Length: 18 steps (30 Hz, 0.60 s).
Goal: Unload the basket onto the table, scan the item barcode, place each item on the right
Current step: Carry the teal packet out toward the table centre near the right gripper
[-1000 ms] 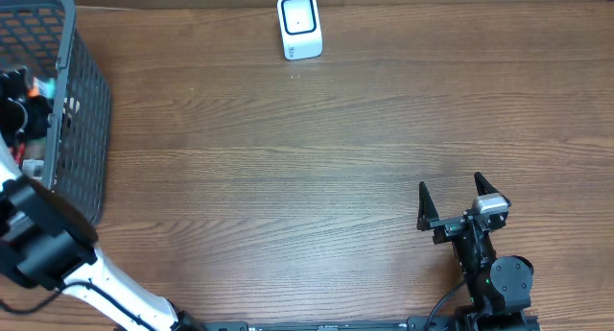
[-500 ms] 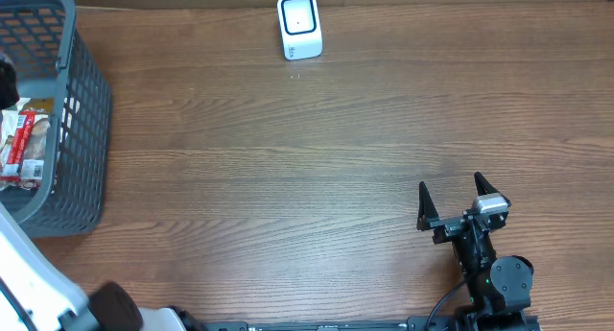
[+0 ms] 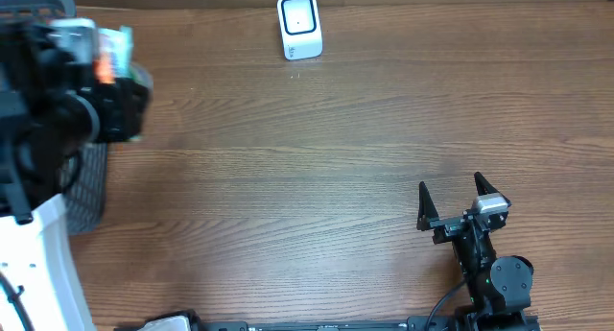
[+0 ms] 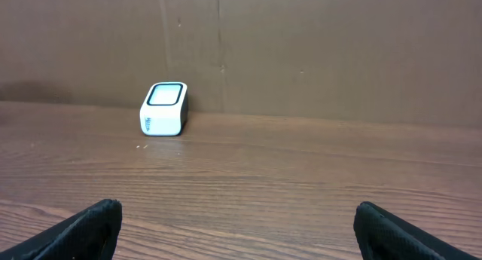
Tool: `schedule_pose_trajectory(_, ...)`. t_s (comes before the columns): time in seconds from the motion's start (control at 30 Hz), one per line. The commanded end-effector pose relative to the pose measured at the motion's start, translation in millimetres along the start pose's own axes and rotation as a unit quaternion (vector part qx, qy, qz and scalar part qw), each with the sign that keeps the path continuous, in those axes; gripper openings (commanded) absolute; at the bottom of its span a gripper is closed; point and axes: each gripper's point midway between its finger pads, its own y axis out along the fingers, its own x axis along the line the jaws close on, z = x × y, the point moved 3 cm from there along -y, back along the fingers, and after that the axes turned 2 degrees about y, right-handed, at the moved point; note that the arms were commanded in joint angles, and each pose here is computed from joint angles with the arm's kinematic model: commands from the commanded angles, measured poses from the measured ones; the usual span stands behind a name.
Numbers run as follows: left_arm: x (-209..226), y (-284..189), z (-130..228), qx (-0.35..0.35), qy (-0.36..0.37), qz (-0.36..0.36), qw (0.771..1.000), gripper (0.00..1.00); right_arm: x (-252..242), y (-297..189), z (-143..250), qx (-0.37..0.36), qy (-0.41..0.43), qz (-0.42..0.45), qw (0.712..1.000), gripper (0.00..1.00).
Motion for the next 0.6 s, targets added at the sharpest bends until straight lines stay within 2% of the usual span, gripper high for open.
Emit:
schedule_pose_trajectory(0.0, -34, 12, 10, 0.025, 0.023, 0.046, 0.998, 0.56, -1, 0, 2, -0.001, 0.001, 0.005, 1.0, 1.0)
schedule_pose_trajectory(0.33, -119, 74, 64, 0.128, 0.094, 0.129, 0.979, 0.56, -1, 0, 2, -0.001, 0.001, 0.005, 1.0, 1.0)
schedule_pose_trajectory(0.57, -174, 124, 115, 0.178, 0.133, 0.142, 0.965, 0.56, -1, 0, 2, -0.001, 0.001, 0.005, 1.0, 1.0)
